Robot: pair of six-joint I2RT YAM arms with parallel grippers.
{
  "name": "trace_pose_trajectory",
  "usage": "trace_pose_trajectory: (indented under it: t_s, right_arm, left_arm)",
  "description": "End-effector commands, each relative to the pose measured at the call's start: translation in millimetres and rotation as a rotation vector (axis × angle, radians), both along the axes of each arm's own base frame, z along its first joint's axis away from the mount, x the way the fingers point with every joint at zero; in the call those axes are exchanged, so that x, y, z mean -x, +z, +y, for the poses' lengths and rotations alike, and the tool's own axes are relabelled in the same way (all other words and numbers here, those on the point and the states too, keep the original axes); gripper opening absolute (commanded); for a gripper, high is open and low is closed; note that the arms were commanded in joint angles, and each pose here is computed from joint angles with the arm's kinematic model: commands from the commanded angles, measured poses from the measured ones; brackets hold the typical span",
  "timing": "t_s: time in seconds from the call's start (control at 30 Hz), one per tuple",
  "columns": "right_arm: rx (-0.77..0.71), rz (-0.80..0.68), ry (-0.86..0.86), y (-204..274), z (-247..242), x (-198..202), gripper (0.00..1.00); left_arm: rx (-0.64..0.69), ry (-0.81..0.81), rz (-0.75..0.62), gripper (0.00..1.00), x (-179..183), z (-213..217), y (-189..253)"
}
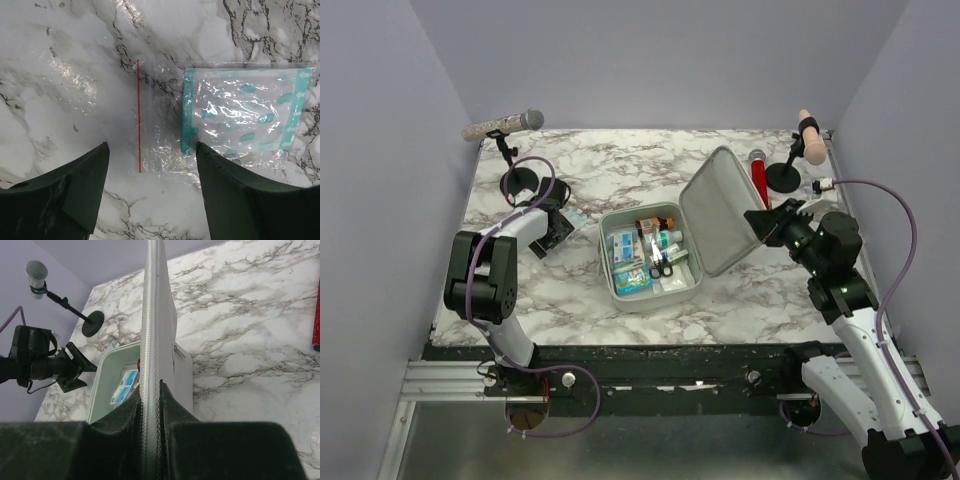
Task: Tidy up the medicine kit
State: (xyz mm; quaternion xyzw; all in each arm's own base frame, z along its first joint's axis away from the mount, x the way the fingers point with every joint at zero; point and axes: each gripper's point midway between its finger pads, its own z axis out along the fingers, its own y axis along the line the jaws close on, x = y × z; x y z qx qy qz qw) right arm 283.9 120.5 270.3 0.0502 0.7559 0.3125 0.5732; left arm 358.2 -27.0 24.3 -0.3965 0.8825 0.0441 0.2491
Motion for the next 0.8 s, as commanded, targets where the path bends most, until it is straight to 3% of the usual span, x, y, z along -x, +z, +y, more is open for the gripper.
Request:
trace_pose_trajectory:
  t_s: [0.0,0.27,0.43,0.6,0.77]
  right_arm:
    - [-0.024,0.0,0.044,0,6,9,0.04]
    - [-0.022,-0.003,0.033,-2,4,10,0.04]
    - [-0.021,0.0,0.035,-2,5,9,0.05]
    - [-0.013,0.003,0.034,-3,4,10,0.06]
    - [-0.01,0.013,0.038,-5,5,9,0.09]
  left_arm:
    - [0.03,0.02,0.037,0.73,2,-5,-18]
    - [0.035,0.021,0.063,0.32,14,-3,-34]
    - [0.054,0.012,0.044,0.0,18,-3,-33]
    - [0.098,-0.024,-0.008,0.0,25,-9,-20]
    - [0.151,-0.07,-0.146,0.0,33,-19,31]
